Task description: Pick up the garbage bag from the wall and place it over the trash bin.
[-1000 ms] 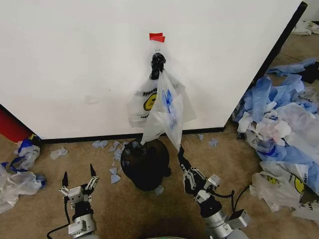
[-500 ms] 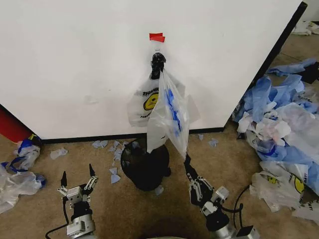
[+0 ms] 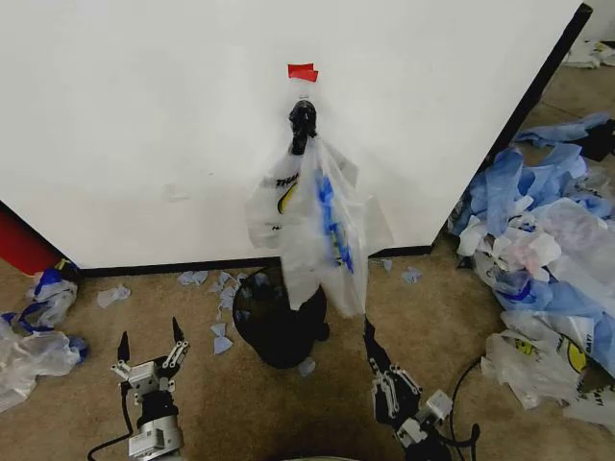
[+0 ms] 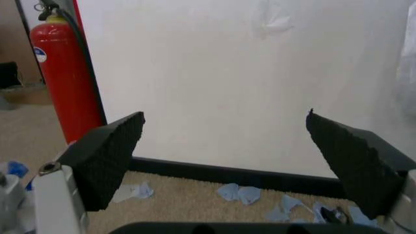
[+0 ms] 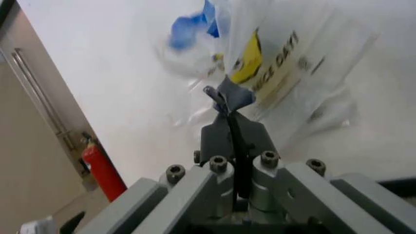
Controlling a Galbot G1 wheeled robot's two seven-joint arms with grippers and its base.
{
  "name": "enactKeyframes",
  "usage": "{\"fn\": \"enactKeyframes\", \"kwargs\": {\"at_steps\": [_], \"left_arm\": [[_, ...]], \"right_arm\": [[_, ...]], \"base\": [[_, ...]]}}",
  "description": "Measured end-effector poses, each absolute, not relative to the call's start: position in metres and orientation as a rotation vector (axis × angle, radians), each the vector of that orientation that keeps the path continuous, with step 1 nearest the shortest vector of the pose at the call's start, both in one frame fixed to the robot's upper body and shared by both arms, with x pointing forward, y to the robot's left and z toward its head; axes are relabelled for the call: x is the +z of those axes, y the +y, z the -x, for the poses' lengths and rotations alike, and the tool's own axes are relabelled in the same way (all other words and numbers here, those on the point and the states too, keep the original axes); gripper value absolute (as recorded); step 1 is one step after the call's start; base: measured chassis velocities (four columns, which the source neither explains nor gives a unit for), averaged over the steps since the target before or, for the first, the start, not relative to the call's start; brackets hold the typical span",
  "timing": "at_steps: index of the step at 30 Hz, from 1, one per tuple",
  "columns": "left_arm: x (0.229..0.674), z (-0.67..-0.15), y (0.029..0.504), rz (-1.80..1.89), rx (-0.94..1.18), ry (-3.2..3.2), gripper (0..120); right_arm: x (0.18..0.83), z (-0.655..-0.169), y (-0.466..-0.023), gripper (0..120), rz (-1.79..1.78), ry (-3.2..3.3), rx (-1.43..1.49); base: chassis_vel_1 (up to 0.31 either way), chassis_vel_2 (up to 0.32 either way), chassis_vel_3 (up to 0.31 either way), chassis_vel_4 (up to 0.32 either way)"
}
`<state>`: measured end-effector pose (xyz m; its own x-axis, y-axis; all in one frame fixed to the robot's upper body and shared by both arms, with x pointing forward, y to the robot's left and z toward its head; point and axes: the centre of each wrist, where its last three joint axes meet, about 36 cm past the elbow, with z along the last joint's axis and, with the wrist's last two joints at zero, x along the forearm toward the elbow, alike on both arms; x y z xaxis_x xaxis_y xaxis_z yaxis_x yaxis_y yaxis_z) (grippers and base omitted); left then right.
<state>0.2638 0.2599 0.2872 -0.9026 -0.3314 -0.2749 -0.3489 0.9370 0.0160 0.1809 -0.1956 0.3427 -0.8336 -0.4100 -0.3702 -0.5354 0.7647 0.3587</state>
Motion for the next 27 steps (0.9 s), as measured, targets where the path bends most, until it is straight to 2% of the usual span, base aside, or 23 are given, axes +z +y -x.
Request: {"fn": "enactKeyframes", "kwargs": {"at_steps": [5,21,27], "left_arm": [[0.288,-0.264,0.259,0.501,0.094,2.823,98],[0.298,-0.263,0.258,0.509,0.090,2.802,98],[0.317,-0.264,0.254,0.500,0.074,2.774,98]], "right_arm": [[0.343,-0.182,-0.194,0,0.732,2.684,0.663],[0.379,-0.256,-0.180,0,0.736,2.597,0.664],[0.384,-0.281,-0.177,0,0.760,2.592,0.674]], "base": [[0.000,0.000,0.000,0.000],[0.000,0.000,0.000,0.000],[0.000,0.000,0.000,0.000]]}}
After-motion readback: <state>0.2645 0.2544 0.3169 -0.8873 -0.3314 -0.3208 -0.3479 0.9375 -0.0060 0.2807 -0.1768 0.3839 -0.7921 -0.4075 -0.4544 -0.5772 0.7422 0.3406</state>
